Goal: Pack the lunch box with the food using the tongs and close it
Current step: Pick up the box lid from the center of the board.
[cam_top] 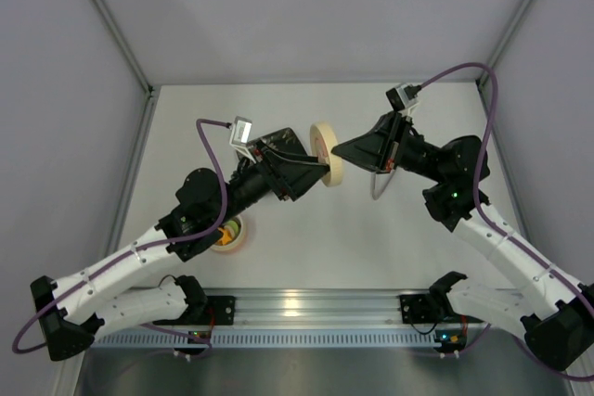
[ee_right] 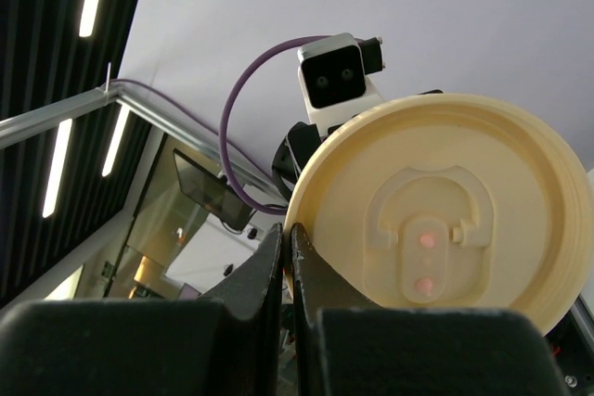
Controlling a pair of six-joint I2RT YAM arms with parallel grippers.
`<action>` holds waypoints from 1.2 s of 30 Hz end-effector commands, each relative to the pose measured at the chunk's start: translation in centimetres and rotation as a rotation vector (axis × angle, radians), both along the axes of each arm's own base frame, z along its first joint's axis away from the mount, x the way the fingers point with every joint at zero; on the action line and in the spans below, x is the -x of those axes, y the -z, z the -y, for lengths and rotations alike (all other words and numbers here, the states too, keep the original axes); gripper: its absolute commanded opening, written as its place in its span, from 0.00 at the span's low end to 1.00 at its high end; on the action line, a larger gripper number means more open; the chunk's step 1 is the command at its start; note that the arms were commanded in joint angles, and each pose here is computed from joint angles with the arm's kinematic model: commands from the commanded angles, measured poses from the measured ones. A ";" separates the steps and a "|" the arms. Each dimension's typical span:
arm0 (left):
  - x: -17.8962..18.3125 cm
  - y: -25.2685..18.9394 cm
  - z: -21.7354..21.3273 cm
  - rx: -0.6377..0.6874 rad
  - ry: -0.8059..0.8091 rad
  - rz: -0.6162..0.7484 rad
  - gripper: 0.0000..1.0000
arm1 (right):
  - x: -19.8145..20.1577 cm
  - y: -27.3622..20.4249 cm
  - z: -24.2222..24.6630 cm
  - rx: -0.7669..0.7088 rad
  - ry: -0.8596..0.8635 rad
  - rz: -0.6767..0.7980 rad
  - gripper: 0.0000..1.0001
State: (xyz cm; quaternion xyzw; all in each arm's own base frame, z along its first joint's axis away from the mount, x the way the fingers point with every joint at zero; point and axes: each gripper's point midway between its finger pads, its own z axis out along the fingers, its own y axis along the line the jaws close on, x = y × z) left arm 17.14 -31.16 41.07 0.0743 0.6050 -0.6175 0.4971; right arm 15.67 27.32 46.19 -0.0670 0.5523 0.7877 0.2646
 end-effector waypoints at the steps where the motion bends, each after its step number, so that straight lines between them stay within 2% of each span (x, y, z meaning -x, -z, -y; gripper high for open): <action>1: 0.9 -3.7 -0.8 0.080 0.011 0.072 0.43 | 0.6 -1.2 0.6 -0.039 0.003 0.069 0.00; 5: 1.0 -3.8 -0.8 0.083 0.015 0.069 0.33 | 0.6 -1.1 0.6 -0.037 0.004 0.069 0.00; 10: 1.2 -3.9 -1.1 0.086 0.016 0.069 0.22 | 0.6 -0.9 0.6 -0.027 0.020 0.081 0.06; 22: 1.1 -3.5 -1.5 0.067 -0.005 0.064 0.00 | -1.0 0.6 1.0 0.145 0.188 0.096 0.29; 25: 1.1 -3.5 -1.6 0.066 -0.009 0.063 0.00 | -1.4 1.2 1.2 0.181 0.219 0.088 0.40; 28: 1.0 -3.4 -1.7 0.062 -0.015 0.062 0.00 | -1.9 1.8 1.6 0.226 0.271 0.084 0.45; 33: 0.9 -3.2 -2.0 0.051 -0.030 0.061 0.00 | -2.9 2.8 2.9 0.325 0.387 0.087 0.47; 36: 0.7 -2.9 -2.4 0.038 -0.049 0.059 0.00 | -3.7 3.3 4.8 0.391 0.520 0.075 0.47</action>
